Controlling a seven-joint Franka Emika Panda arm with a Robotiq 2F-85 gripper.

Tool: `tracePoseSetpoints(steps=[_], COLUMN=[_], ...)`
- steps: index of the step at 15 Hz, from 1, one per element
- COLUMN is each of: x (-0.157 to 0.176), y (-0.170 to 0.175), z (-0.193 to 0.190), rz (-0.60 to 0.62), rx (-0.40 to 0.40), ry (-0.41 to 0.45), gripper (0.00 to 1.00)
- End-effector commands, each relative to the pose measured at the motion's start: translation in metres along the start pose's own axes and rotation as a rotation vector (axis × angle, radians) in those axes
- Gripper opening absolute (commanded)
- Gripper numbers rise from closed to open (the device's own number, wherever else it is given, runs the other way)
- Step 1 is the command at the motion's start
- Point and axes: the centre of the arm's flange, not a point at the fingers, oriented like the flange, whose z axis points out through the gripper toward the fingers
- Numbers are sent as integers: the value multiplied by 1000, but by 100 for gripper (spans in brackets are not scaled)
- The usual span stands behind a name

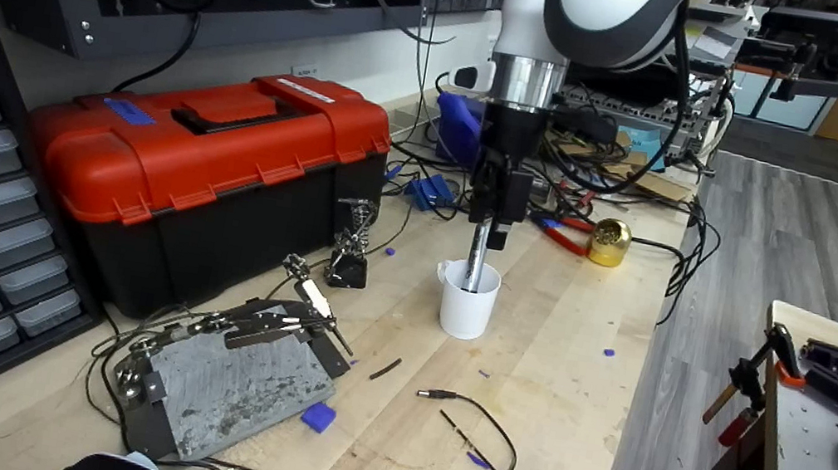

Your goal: Remove the marker from the mug and put it on the workbench

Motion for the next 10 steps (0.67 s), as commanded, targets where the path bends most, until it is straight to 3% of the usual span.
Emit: tracePoseSetpoints(steps=[1, 10], x=[-2, 0], y=[1, -2], z=[1, -1], rz=[-2, -3], rx=[12, 23], ry=[22, 20], gripper=[69, 9])
